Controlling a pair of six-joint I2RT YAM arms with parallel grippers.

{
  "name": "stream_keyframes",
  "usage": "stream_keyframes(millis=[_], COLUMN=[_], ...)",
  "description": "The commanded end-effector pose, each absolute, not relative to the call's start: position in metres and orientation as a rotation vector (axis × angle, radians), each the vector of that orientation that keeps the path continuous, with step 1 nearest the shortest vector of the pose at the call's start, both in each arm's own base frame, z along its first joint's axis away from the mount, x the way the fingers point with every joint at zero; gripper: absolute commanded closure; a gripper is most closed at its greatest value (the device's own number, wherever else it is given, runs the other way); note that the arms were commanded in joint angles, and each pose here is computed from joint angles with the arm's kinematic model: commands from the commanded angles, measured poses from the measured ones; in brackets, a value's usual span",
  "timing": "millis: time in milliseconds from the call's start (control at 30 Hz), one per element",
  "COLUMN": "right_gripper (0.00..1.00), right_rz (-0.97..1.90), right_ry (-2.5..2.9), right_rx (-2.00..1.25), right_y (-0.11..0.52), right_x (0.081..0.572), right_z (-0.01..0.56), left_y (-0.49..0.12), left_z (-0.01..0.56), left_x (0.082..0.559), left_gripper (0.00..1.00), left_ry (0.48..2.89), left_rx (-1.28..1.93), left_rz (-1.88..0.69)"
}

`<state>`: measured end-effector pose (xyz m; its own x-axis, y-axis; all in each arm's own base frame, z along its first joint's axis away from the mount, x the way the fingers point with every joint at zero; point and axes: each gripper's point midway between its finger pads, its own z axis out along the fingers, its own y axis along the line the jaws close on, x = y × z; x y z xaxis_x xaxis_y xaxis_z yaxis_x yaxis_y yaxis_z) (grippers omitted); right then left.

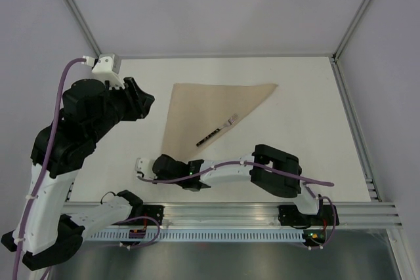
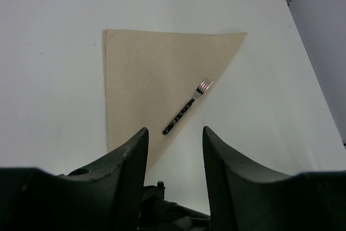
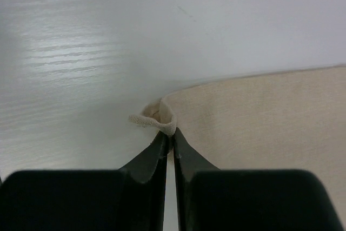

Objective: Fold the napkin, place the utensils inside, and roll it up
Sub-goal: Fold the napkin

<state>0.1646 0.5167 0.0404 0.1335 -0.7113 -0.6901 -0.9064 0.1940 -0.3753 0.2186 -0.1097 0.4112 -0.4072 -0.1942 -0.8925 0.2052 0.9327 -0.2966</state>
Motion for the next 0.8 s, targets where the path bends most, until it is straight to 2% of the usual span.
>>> stream_keyframes(millis=[0, 367, 767], right_gripper=[0.87, 0.90, 0.93], right_rz=[0.381, 0.377, 0.234], right_ry=[1.642, 1.772, 1.957], right_rx=[-1.427, -1.228, -0.969], right_y=[0.523, 0.485, 0.371], right_x=[0.183, 0.248, 0.344], right_z=[0.100, 0.137, 0.133], left_y=[-0.115, -0.130, -0.166], left_z=[0.417, 0.416, 0.399], left_x=[0.222, 0.233, 0.259], left_gripper=[0.50, 0.50, 0.50], left_ry=[1.931, 1.950, 1.990], left_rx=[0.023, 0.083, 0.172], left_rz=[-0.453, -0.469, -0.544])
